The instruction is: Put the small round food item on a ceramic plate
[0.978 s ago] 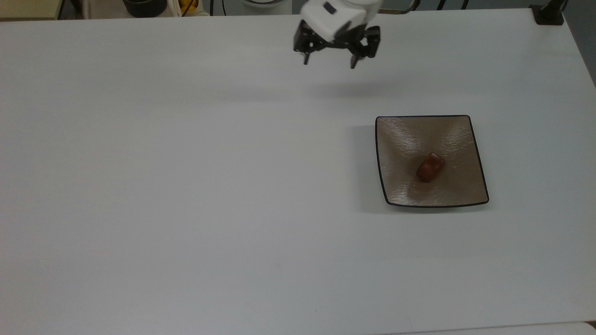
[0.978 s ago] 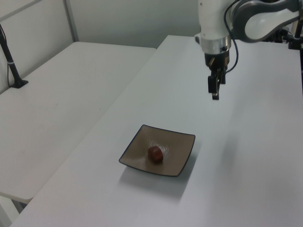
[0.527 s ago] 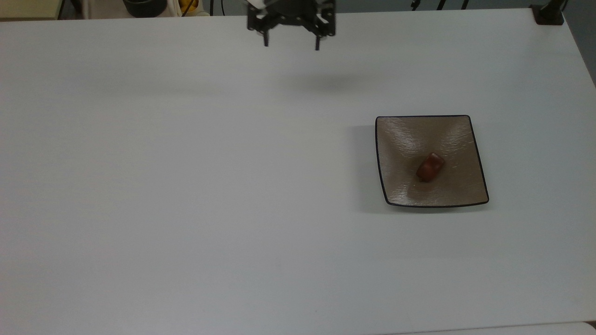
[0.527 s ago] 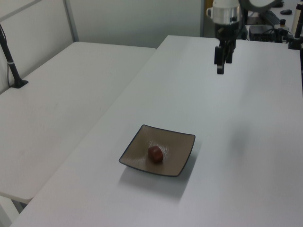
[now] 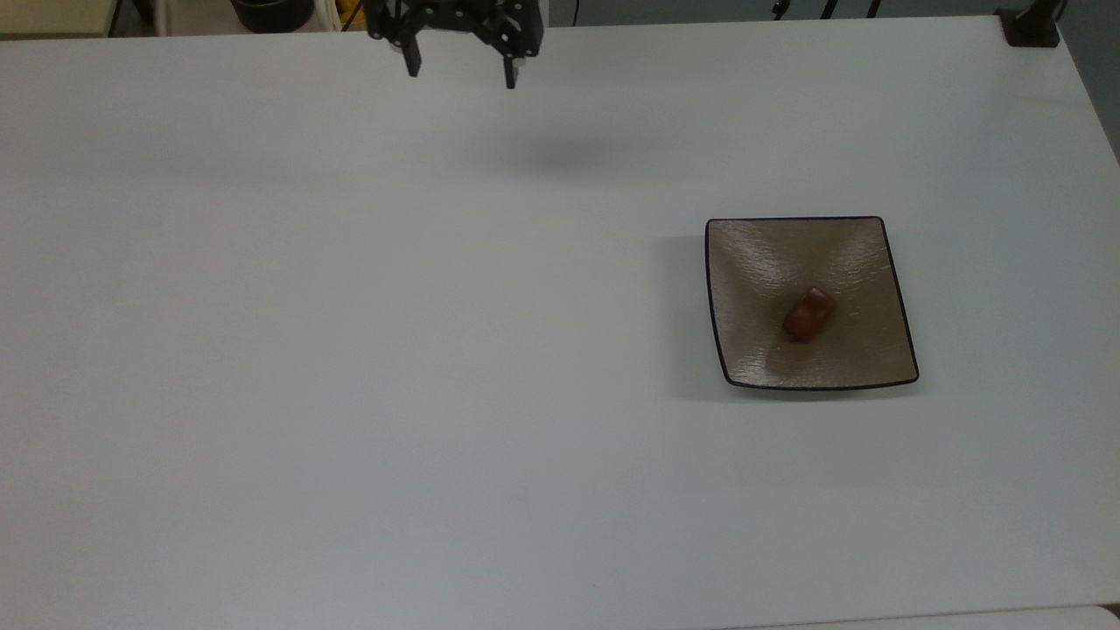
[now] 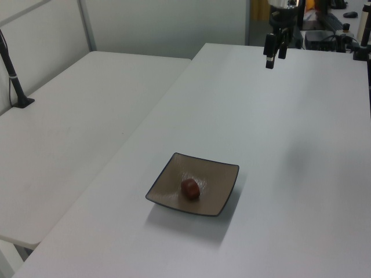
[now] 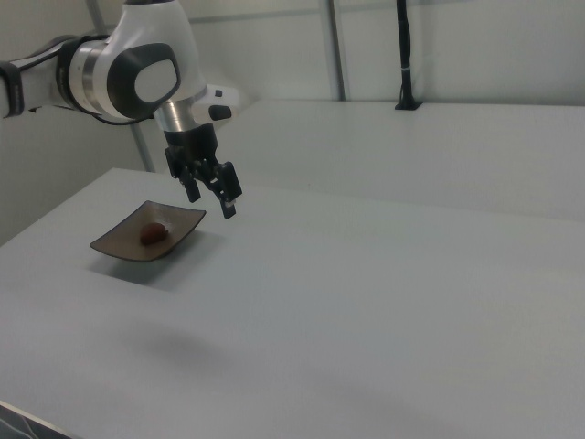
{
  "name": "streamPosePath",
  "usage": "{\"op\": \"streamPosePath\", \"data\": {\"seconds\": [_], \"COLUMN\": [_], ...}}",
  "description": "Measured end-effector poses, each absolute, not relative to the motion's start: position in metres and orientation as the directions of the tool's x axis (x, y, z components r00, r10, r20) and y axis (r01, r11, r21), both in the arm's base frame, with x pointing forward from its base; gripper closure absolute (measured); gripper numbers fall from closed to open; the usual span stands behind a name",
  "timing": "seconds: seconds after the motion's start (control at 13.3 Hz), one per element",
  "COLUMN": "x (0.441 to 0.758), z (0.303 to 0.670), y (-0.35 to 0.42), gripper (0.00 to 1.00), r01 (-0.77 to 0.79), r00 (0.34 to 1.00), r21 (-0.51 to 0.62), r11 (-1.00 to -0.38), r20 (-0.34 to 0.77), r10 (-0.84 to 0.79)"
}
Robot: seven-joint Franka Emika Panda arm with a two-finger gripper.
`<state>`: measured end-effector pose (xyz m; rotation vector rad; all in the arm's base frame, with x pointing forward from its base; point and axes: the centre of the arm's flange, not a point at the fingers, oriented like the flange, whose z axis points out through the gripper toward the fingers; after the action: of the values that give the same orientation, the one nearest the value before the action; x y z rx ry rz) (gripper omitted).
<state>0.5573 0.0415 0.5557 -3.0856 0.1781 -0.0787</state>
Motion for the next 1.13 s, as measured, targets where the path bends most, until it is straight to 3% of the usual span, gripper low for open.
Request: {"op": "streamPosePath", "data": {"seconds": [0.6,1.13], "x": [0.5579,0.5567], "z": [0.5538,0.5492], "y": [0.0270,0.0326], "gripper": [0.00,0.00], "r01": [-0.078,-0.066], "r00": [0.995,0.997], "r21": [0.033,0.039], "r11": [-0.996,-0.997], "r20": [0.057,0.049], "r10": [-0.076,-0.064]}}
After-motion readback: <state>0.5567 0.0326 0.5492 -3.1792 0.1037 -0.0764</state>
